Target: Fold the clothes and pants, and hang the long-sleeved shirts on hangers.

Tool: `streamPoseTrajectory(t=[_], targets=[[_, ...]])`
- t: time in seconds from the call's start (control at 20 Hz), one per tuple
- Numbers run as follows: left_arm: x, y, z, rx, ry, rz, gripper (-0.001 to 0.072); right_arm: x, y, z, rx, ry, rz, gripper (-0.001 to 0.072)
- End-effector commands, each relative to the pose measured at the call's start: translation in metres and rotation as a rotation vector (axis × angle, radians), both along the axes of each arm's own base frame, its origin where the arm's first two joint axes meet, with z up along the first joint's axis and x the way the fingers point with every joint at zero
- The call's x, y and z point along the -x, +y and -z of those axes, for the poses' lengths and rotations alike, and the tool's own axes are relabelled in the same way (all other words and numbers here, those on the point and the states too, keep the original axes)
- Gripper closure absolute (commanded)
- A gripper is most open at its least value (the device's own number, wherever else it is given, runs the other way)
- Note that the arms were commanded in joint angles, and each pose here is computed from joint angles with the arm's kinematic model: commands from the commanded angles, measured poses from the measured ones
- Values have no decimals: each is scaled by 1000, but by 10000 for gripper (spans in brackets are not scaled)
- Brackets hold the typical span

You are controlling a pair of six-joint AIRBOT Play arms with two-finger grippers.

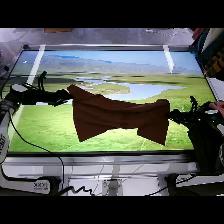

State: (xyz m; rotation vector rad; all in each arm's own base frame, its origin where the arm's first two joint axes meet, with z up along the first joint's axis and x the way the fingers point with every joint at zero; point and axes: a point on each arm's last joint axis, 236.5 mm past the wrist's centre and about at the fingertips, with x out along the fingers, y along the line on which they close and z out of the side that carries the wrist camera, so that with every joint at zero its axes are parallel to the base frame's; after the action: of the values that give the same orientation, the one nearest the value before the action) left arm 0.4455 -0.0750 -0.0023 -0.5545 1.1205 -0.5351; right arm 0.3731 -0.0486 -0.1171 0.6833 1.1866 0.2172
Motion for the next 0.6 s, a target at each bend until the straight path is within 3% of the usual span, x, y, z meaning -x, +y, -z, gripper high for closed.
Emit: streamPoseTrajectory(t=[0.0, 0.1, 0.4, 0.55], targets=[[31, -9, 24, 40, 117, 20, 5, -14, 6, -4, 40, -71, -90, 499], [54, -15, 36, 70, 191, 47, 5, -24, 1, -13, 64, -109, -111, 697], [97, -15, 33, 88, 226, 46, 5, -16, -19, -47, 210, -120, -216, 699], [132, -23, 42, 93, 264, 29, 5, -18, -19, -60, 224, -146, -211, 698]])
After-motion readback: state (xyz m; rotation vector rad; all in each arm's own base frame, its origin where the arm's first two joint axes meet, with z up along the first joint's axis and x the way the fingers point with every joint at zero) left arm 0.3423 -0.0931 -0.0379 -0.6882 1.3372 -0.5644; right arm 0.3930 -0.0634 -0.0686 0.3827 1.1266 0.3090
